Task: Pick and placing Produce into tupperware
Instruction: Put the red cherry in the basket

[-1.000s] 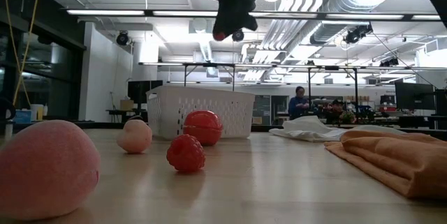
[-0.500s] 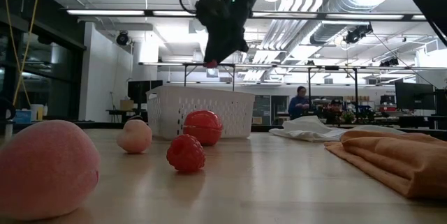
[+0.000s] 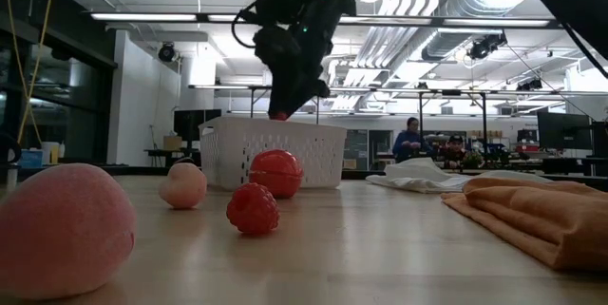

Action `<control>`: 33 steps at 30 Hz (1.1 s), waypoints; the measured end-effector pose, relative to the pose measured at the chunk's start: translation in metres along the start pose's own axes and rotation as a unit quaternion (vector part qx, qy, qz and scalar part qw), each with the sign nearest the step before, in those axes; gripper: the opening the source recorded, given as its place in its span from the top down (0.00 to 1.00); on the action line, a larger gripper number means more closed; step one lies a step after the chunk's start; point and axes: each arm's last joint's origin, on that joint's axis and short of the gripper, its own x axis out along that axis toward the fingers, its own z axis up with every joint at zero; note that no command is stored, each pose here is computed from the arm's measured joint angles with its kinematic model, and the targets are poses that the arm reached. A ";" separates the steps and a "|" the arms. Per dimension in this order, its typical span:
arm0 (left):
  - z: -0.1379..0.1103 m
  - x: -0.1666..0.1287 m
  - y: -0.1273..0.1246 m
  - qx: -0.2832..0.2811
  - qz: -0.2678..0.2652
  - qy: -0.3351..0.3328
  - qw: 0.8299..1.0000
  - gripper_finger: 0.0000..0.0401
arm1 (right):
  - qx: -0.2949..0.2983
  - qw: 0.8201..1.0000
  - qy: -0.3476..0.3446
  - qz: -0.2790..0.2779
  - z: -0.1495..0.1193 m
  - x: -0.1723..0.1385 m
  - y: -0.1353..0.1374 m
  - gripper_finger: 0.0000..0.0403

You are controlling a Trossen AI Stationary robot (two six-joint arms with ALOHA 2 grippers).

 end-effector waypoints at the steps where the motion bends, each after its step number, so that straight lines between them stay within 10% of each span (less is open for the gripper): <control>1: 0.000 0.000 0.000 0.000 0.000 -0.001 1.000 0.99 | 0.002 1.000 0.003 0.000 0.000 0.003 0.000 0.75; 33: 0.000 0.000 0.000 0.000 0.000 0.000 1.000 0.99 | 0.005 1.000 0.013 0.000 -0.002 0.025 0.003 0.73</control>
